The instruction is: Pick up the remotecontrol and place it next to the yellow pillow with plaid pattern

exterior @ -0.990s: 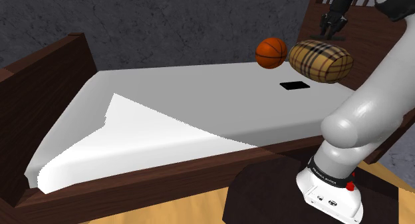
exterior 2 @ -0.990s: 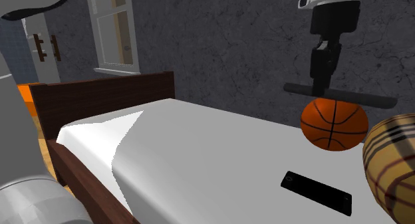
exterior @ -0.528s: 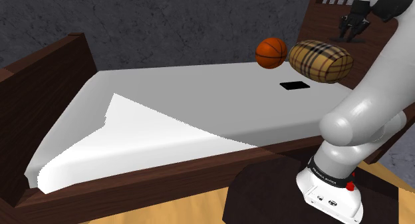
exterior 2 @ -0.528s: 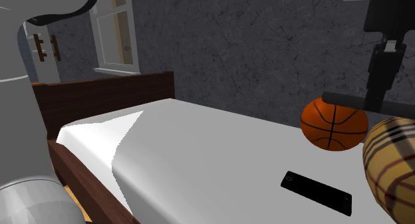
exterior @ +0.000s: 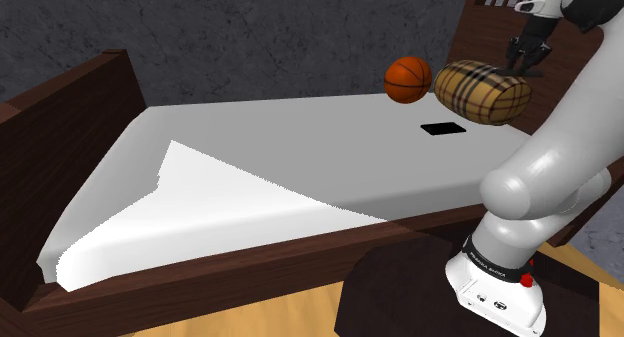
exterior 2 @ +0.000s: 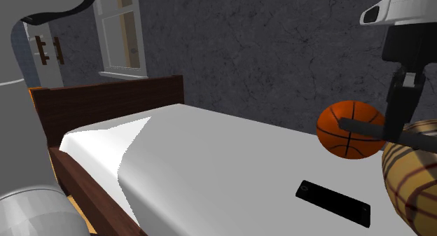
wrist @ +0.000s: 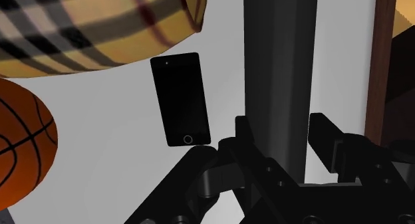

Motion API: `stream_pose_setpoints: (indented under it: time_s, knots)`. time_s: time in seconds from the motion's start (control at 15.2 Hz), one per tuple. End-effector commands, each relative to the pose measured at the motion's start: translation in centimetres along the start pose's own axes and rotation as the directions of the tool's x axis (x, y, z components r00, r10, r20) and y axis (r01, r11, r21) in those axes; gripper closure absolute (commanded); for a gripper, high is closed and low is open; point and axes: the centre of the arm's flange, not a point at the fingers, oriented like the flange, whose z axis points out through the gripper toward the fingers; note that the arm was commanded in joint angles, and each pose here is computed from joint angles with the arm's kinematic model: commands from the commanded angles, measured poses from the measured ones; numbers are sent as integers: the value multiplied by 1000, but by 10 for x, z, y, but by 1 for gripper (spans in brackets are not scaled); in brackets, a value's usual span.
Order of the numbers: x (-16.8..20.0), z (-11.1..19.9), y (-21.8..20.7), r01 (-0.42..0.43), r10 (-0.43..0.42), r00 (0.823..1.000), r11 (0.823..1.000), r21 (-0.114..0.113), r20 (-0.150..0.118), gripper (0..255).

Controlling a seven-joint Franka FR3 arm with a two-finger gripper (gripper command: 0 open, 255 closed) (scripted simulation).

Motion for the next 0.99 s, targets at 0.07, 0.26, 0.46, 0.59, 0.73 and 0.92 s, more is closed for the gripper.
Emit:
stream_pose_setpoints:
  time_s: [0.07,0.26,0.46,0.59,0.73,0.92]
  knots:
    - [0,15,-1,0,0,1000,1000,-1,0,255]
    - [0,31,-2,0,0,1000,1000,-1,0,255]
    - [-1,47,-3,0,0,1000,1000,-1,0,255]
    - [-1,58,-4,0,0,1000,1000,-1,0,255]
    - [-1,68,-5,0,0,1000,1000,-1,0,255]
    - [-1,84,-6,0,0,1000,1000,-1,0,255]
